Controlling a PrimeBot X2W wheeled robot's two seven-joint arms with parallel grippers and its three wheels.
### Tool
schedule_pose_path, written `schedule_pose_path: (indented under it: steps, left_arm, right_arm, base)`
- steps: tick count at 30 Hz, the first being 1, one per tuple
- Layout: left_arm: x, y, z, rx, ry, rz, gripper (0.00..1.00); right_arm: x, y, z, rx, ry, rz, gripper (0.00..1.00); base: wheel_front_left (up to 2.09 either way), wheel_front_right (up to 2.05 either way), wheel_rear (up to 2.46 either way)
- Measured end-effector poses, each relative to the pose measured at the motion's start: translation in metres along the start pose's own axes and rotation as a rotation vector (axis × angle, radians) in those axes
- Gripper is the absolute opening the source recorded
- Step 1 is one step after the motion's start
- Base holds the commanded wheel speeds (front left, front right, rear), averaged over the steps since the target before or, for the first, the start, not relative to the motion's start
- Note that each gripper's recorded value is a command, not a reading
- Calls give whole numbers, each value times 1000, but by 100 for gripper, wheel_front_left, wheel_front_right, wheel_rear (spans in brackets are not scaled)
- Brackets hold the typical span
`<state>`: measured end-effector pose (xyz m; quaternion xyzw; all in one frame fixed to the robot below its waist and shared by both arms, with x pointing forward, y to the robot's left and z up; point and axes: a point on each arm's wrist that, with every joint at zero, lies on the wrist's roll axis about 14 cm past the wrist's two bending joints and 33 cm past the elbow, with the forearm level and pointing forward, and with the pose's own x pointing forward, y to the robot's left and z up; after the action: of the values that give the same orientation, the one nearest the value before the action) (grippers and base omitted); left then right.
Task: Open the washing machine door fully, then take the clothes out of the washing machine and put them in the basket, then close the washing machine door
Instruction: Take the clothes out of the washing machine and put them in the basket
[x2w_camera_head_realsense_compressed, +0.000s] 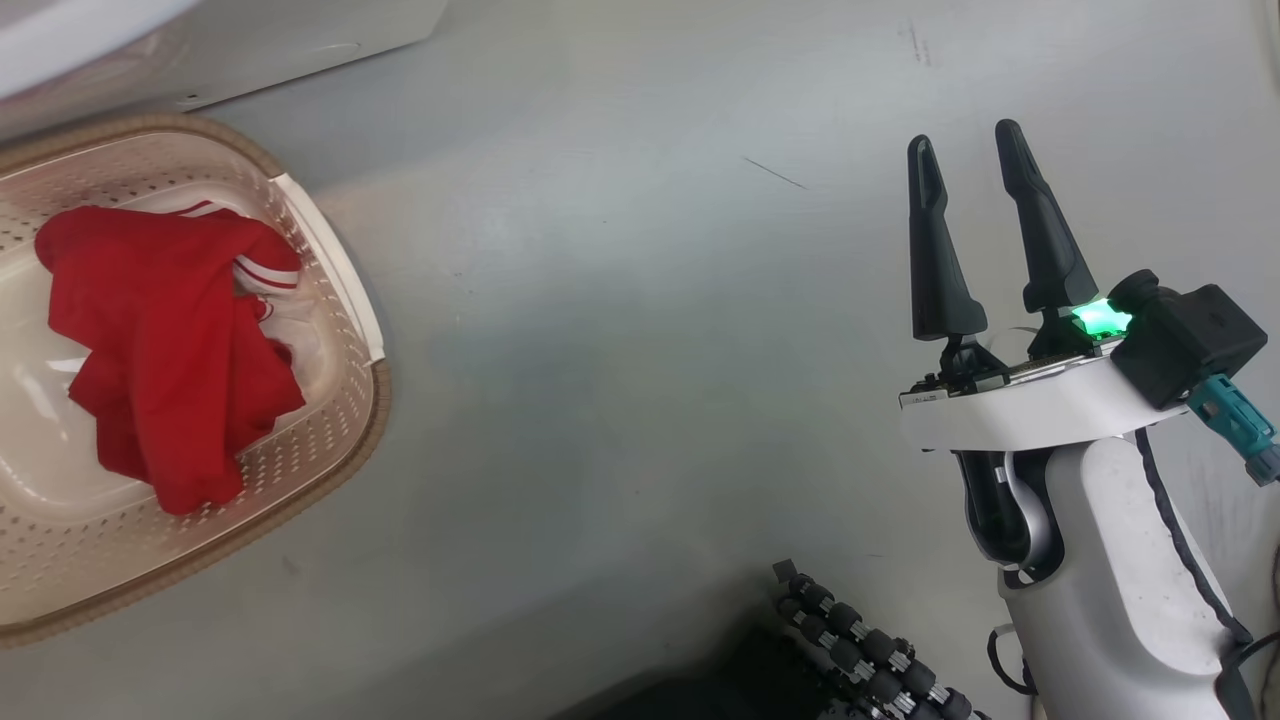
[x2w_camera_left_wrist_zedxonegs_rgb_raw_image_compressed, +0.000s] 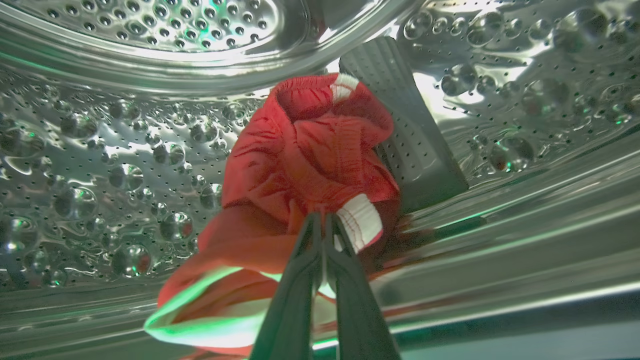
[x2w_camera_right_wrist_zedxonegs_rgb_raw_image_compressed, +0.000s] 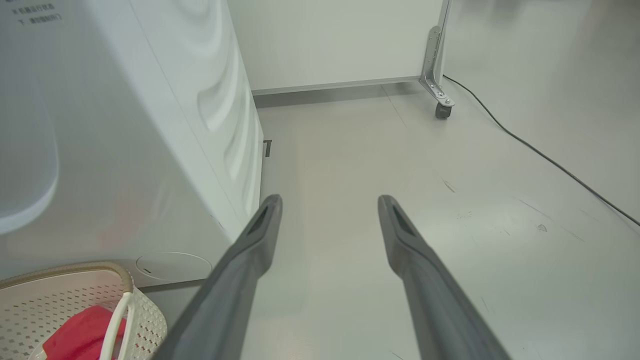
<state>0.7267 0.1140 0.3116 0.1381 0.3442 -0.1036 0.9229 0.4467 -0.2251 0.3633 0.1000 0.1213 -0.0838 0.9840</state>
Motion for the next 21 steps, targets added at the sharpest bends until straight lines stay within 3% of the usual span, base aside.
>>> schedule_pose_path:
  steps: [21]
  left_arm:
    - [-47, 1, 40, -103, -305, -16, 0]
  right_arm:
    - [15, 19, 4, -55, -39, 65, 100]
  base:
    - [0, 0, 0]
